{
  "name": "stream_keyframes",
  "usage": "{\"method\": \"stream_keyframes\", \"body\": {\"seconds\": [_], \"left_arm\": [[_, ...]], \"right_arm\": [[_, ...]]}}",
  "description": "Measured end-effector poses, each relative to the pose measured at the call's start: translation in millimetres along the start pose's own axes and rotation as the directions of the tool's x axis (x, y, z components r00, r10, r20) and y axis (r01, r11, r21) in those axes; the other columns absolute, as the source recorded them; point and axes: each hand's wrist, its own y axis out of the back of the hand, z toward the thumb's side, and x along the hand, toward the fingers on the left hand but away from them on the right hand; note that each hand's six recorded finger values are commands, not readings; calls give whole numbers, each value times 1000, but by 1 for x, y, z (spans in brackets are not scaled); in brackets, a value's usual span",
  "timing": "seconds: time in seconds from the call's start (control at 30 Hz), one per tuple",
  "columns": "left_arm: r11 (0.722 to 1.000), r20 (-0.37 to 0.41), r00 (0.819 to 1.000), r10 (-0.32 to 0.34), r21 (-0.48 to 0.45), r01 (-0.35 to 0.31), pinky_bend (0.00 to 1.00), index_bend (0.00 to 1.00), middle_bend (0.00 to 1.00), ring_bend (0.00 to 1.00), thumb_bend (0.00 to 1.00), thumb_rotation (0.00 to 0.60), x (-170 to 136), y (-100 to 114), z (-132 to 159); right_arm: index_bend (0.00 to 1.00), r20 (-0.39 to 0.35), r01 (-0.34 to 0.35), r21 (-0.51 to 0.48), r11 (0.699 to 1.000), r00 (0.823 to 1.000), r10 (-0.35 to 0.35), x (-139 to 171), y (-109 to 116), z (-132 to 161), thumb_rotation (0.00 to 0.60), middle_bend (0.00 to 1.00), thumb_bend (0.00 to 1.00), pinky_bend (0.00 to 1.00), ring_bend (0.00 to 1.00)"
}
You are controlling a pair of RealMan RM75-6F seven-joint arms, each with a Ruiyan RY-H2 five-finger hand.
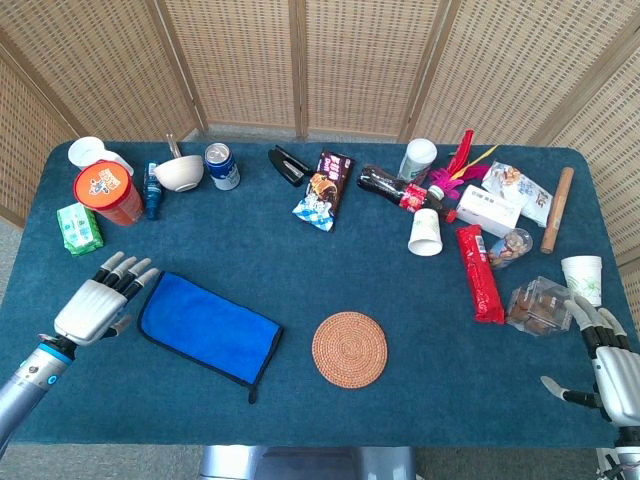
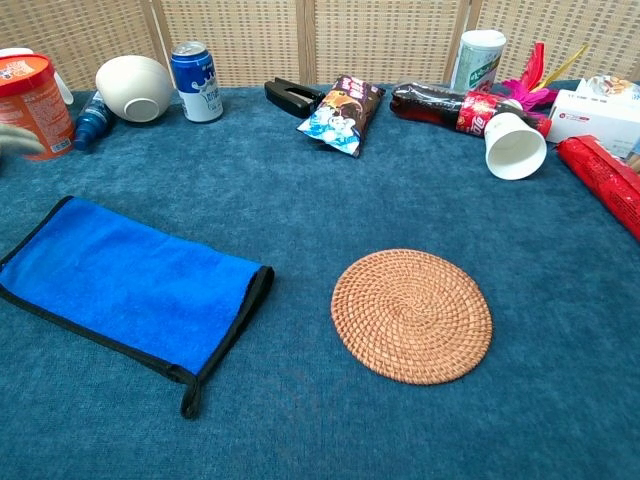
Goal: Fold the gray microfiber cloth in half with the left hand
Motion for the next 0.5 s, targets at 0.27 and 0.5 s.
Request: {"method": "stream_keyframes", "body": {"seconds": [0.27,0.5], "left_arm": [[995,-110,994,7,-93,-17,0,0,0,0,381,600,-20,11,-10],[989,-186,983,9,-146,-37,0,0,0,0,381,600,-47,9,-13]], "right_arm": [[0,9,19,31,999,1000,-20,-1,3,-3,600,0,0,0,0],[0,30,87,120,989,995,-91,-3,9,-8,600,0,0,0,0]]}}
